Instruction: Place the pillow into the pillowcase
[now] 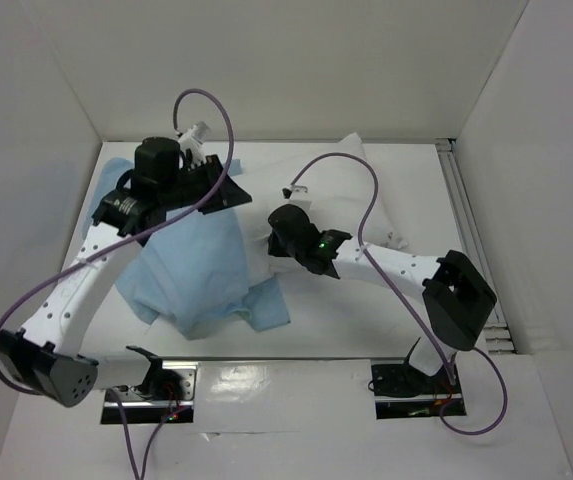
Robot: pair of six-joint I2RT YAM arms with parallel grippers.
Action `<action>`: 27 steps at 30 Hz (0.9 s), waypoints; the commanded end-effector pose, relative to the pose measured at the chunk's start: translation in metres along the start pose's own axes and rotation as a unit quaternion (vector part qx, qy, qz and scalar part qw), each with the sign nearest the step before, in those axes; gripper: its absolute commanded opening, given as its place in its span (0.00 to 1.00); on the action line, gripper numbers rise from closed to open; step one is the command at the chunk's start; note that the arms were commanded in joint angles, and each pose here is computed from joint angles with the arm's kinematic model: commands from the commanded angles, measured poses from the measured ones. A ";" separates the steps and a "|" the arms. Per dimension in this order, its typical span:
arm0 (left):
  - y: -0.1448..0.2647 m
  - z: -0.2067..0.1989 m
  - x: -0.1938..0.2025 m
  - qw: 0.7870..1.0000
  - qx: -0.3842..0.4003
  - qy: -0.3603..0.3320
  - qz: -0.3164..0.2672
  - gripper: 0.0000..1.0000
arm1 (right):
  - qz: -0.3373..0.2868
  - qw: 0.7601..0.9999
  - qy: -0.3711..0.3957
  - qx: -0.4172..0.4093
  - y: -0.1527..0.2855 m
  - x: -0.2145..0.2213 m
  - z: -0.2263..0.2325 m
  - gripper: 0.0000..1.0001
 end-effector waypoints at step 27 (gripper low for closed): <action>-0.050 0.088 -0.105 0.946 -0.308 -0.041 -0.086 0.06 | 0.056 0.996 0.048 -0.048 0.026 0.046 0.029 0.00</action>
Point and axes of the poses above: each gripper's point midway between its finger pads, its own y axis back along the fingers, its own z axis along the line the jaws close on, x = y × z, the point moved 4 cm from there along y, back along the fingers, and after that the axes turned 13 degrees about y, right-handed, at the moved point
